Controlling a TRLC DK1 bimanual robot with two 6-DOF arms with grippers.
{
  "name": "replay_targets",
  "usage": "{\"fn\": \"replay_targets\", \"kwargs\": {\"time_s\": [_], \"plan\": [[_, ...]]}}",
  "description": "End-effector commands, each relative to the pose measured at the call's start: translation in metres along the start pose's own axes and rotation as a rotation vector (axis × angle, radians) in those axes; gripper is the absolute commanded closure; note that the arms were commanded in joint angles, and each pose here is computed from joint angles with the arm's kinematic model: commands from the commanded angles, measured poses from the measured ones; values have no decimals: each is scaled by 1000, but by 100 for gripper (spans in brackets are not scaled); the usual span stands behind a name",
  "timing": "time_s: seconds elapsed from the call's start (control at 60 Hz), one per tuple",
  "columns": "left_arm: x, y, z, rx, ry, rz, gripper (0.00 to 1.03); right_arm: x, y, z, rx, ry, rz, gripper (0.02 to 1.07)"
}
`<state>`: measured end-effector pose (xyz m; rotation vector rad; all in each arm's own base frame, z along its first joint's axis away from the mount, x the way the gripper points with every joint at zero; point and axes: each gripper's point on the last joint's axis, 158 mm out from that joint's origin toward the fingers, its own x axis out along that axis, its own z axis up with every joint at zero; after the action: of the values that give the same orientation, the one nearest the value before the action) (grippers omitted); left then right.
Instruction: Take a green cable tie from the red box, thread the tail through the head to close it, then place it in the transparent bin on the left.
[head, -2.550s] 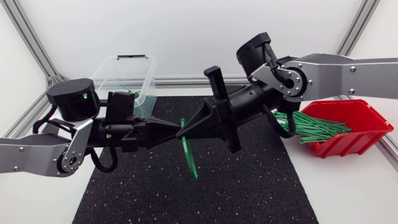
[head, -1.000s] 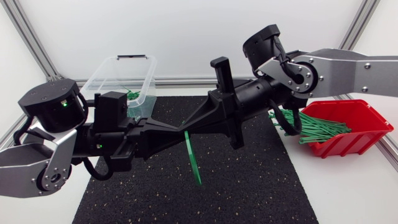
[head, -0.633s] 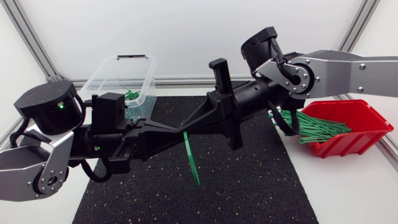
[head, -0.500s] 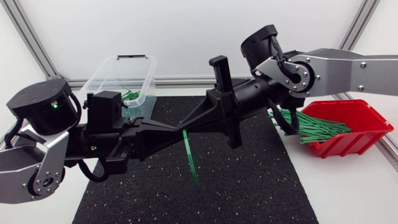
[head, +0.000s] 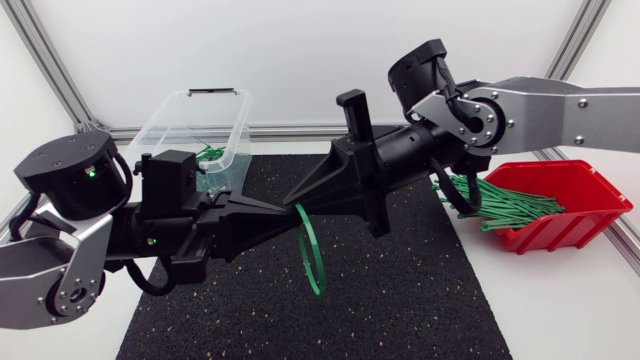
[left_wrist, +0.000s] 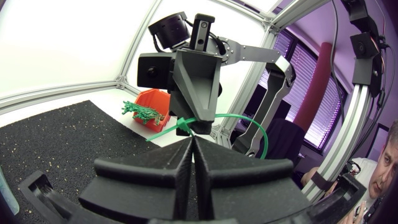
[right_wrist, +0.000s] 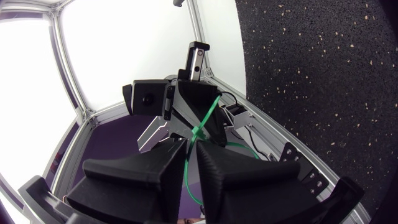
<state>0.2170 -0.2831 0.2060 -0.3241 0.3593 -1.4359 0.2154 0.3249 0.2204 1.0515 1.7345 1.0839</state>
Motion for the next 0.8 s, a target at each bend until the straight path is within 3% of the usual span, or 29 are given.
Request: {"fn": "replay_targets", "kwargs": {"time_s": [0.0, 0.367, 0.783], "plan": [[3, -6, 5, 61, -9, -34, 100, 1, -8, 2, 33, -23, -21, 80], [-7, 24, 17, 56, -34, 39, 100, -5, -4, -8, 2, -34, -12, 79], [-2, 14, 13, 50, -21, 9, 100, -21, -11, 15, 28, -85, 5, 79]]}}
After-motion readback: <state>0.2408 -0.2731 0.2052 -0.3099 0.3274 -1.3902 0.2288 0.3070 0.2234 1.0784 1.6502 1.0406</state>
